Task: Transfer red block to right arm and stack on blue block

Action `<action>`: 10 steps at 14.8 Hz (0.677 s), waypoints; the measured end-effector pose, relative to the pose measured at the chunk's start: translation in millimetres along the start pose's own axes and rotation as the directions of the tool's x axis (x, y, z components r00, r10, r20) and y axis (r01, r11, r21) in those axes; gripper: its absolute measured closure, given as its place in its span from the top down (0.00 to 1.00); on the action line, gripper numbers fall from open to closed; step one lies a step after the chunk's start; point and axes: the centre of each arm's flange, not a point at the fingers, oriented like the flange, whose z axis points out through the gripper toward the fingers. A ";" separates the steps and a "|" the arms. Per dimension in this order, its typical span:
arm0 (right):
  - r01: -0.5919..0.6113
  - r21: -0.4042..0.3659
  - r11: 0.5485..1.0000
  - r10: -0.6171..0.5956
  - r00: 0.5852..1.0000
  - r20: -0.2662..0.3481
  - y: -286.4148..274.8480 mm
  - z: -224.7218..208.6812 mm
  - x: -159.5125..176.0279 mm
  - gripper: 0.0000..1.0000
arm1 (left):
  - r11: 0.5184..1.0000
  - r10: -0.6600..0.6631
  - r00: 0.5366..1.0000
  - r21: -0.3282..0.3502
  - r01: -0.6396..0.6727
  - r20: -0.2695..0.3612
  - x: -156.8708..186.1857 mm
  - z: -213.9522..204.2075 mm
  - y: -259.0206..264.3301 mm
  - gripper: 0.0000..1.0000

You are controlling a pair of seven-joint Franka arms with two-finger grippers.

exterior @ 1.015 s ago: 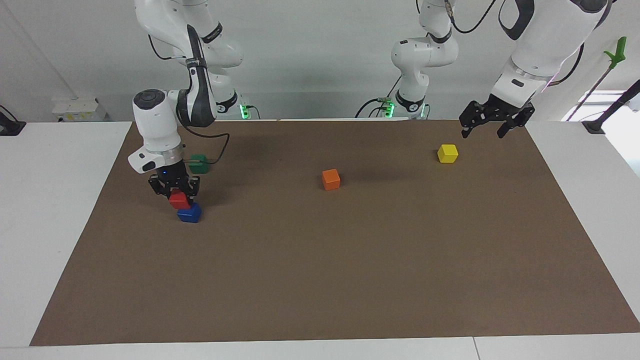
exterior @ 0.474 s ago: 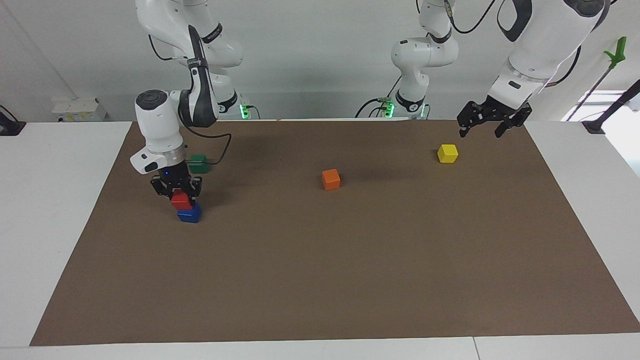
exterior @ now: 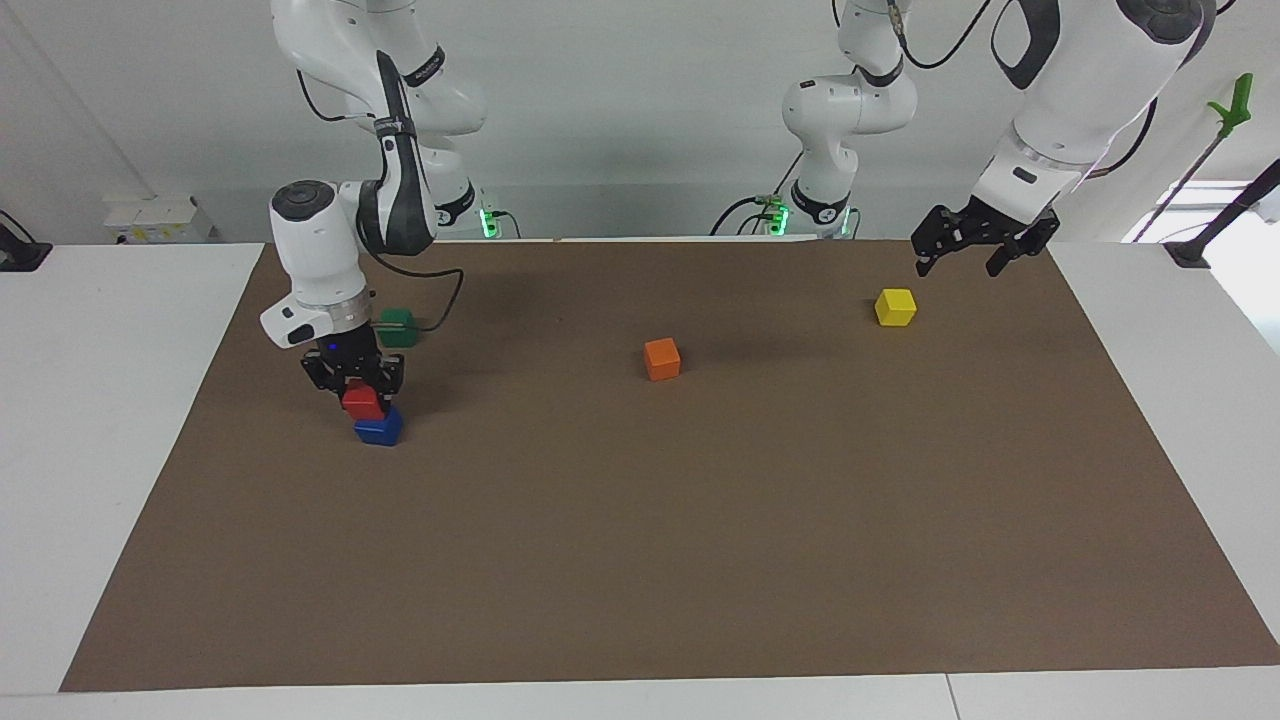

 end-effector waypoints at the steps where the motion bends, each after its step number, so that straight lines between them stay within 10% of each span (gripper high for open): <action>1: 0.000 0.000 1.000 0.000 1.000 0.000 0.0 0.1 0.0 0.83 | 1.000 -0.003 1.000 0.000 0.003 0.000 -0.2 -0.2 -1.0 1.00; 3: 0.000 0.000 1.000 0.000 1.000 0.000 -0.1 0.1 0.0 1.00 | 1.000 -0.007 1.000 0.000 0.007 -0.001 -0.4 -0.6 -3.1 1.00; 10: 0.010 -0.012 1.000 -0.010 1.000 0.018 1.7 -23.8 24.8 1.00 | 1.000 -0.008 1.000 0.001 0.008 0.000 -0.5 -0.3 -3.6 1.00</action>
